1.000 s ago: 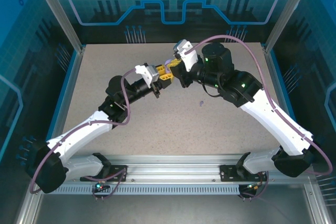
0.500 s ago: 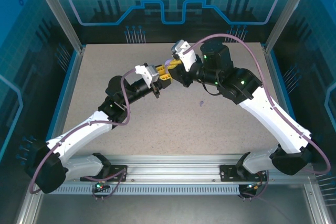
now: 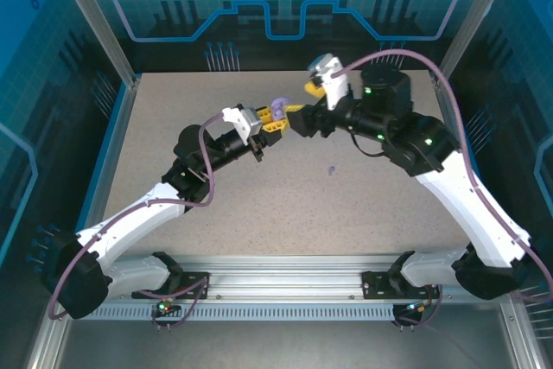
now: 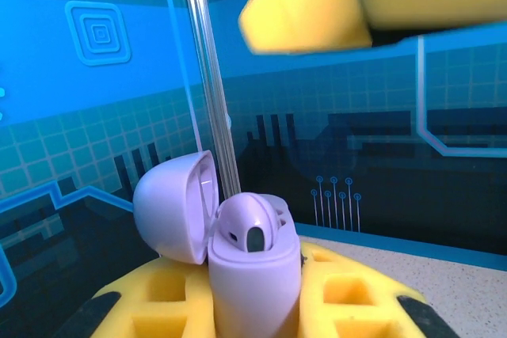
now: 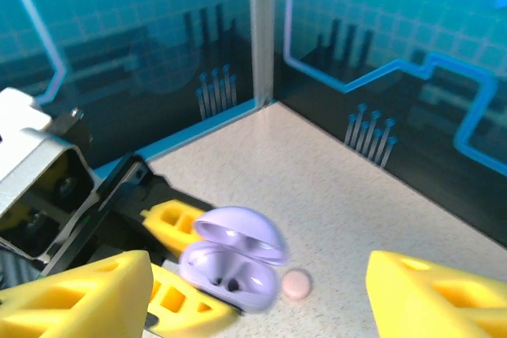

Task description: Insert the wireless bluetooth earbuds into the charging case

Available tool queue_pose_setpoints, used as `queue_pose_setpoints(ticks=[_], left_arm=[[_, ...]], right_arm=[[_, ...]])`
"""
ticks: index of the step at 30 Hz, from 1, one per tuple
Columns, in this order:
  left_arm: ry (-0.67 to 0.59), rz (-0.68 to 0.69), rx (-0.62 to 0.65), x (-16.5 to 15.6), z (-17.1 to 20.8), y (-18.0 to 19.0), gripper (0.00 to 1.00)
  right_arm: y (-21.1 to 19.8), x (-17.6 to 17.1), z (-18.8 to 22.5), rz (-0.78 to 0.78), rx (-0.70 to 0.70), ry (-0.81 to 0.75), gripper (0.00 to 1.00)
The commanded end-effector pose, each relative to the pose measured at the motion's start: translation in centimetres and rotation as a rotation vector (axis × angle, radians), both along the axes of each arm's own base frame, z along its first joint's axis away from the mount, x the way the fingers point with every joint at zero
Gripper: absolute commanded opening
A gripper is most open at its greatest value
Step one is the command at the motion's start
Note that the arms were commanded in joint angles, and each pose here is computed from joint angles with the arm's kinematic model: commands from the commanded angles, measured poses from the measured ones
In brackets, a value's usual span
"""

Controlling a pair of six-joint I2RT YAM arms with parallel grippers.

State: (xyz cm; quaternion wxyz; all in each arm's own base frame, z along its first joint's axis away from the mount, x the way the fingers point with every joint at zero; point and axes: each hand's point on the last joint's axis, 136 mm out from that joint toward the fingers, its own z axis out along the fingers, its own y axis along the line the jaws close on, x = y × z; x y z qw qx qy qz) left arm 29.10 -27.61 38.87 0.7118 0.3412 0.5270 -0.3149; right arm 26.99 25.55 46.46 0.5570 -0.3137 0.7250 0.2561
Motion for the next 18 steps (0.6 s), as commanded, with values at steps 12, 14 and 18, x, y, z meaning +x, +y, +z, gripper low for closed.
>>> queue_pose_setpoints(ticks=[12,14,18], left_arm=[[-0.103,0.028,-0.050,-0.8,2.9,0.8,0.00],[-0.108,0.032,-0.048,-0.8,2.9,0.9,0.00],[-0.115,0.035,-0.044,-1.0,2.9,1.0,0.00]], right_arm=[[-11.7,7.6,-13.5,-0.701,0.076,0.579,0.76],[-12.1,8.4,-17.3,-0.767,0.055,0.700,0.75],[-12.3,9.6,-23.1,-0.847,0.019,0.859,0.75]])
